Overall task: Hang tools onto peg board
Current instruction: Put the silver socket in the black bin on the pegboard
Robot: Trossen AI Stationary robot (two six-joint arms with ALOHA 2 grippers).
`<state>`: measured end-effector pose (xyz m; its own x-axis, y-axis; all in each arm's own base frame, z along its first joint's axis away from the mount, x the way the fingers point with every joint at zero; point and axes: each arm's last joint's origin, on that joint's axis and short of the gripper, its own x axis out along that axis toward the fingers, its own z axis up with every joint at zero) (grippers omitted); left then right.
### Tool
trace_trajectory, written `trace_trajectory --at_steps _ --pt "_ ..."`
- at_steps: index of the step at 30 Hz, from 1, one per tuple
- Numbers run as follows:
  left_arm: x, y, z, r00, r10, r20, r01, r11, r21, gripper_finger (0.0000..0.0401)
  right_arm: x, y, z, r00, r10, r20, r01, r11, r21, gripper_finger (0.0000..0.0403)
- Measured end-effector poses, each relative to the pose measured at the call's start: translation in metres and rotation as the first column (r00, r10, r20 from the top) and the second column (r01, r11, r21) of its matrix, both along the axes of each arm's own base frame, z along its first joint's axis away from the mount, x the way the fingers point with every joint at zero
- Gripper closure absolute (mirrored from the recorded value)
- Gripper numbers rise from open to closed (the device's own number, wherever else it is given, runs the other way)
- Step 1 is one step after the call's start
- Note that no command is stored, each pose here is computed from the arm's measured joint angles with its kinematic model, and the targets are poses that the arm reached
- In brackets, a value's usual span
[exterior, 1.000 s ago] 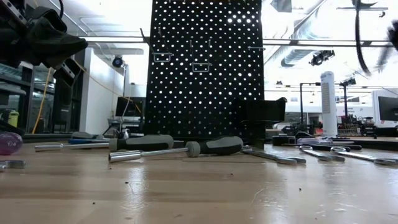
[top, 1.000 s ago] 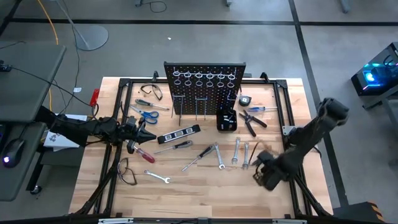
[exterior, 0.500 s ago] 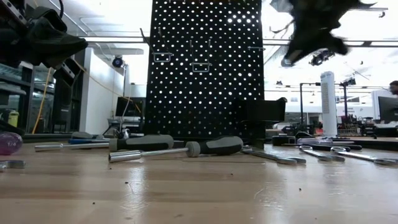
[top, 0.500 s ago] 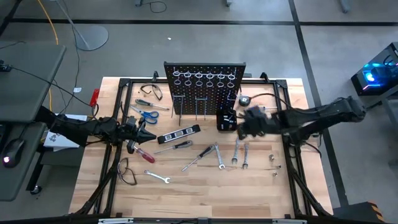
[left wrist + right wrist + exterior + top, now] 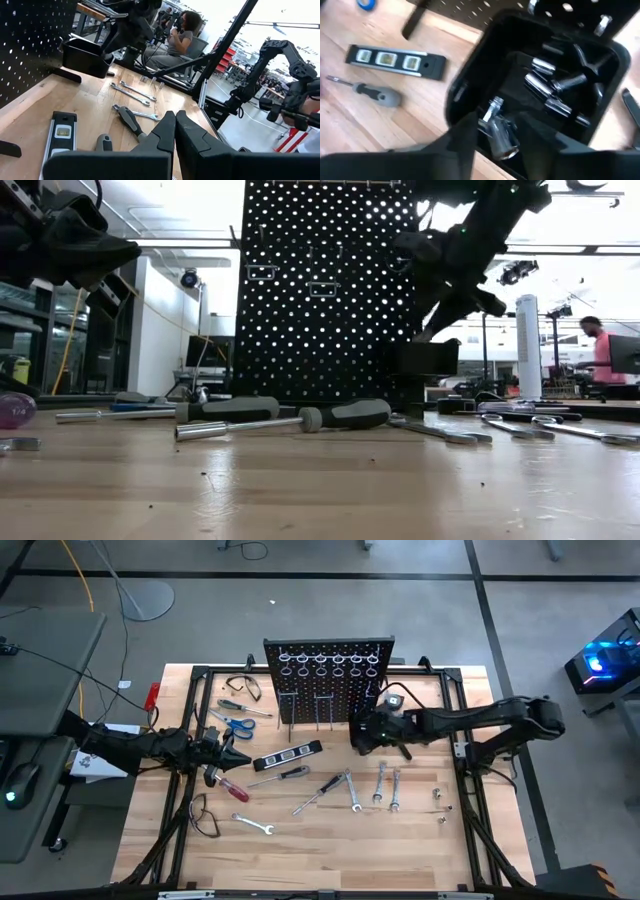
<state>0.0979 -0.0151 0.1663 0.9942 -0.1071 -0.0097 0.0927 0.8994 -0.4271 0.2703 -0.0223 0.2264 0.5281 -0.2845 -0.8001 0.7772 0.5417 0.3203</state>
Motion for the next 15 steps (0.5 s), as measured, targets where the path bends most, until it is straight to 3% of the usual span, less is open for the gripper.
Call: trace_trajectory --at_steps 5,10,15 --pt "0.0 0.0 0.0 1.0 0.0 0.0 0.0 1.0 0.0 0.0401 -0.004 -0.001 0.008 1.0 0.025 -0.017 -0.025 0.999 -0.028 0.0199" --pt "0.0 0.0 0.0 1.0 0.0 0.0 0.0 1.0 0.0 0.0401 -0.009 0.007 0.012 0.992 0.089 -0.087 -0.087 0.996 0.023 0.0188" --pt "0.0 0.0 0.0 1.0 0.0 0.0 0.0 1.0 0.0 0.0401 -0.038 0.045 0.004 0.91 0.207 -0.359 -0.171 0.977 0.129 0.0187"
